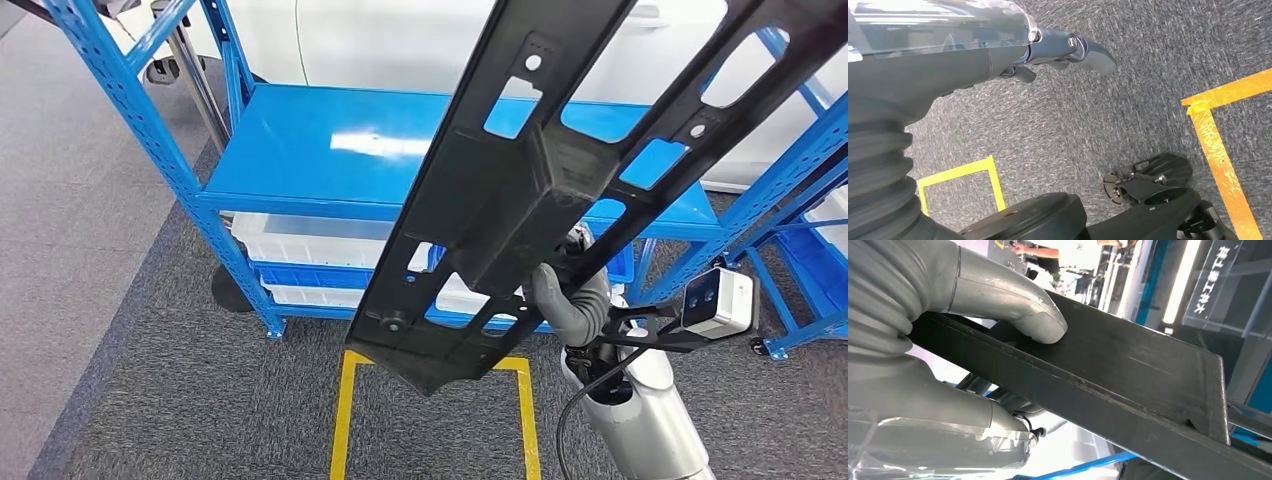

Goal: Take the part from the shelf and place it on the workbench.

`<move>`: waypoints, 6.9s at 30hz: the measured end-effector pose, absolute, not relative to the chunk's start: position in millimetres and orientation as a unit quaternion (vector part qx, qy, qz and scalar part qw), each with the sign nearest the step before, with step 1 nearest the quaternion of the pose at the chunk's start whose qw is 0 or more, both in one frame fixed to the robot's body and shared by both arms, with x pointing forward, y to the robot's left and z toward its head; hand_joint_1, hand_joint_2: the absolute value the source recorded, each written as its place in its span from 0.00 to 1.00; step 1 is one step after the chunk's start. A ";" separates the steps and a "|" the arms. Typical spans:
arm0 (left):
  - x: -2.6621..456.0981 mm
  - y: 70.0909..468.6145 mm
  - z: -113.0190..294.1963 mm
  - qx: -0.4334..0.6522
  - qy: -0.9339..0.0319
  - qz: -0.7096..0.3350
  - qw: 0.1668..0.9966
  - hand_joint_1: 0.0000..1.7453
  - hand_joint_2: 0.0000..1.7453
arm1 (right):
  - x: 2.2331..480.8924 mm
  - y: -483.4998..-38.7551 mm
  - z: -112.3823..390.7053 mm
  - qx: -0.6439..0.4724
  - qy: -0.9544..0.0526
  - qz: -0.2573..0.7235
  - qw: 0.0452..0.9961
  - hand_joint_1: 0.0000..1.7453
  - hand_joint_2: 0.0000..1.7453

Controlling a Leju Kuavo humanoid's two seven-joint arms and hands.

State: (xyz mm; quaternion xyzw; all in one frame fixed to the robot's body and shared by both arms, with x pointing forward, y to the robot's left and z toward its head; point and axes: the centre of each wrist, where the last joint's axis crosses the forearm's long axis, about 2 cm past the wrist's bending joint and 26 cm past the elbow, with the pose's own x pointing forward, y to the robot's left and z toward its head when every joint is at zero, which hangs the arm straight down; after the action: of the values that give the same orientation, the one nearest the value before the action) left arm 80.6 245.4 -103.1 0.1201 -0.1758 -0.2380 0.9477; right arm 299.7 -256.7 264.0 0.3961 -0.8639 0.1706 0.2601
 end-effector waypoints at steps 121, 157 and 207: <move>94.0 237.9 -99.7 0.112 -0.199 -0.236 0.944 0.00 1.00 | 305.3 -252.0 282.5 0.387 -0.864 0.173 0.271 1.00 1.00; 86.0 232.0 -100.8 0.097 -0.191 -0.236 0.948 0.00 1.00 | 283.6 -251.5 274.3 0.382 -0.870 0.170 0.262 1.00 1.00; 71.6 230.7 -103.1 0.105 -0.168 -0.232 0.952 0.00 1.00 | 252.0 -254.2 252.9 0.389 -0.879 0.104 0.256 1.00 1.00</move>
State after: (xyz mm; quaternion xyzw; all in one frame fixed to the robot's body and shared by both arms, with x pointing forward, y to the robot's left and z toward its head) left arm 71.6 230.7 -103.1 0.1049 -0.1676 -0.2325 0.9523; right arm 252.0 -254.2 252.9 0.3889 -0.8787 0.1043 0.2563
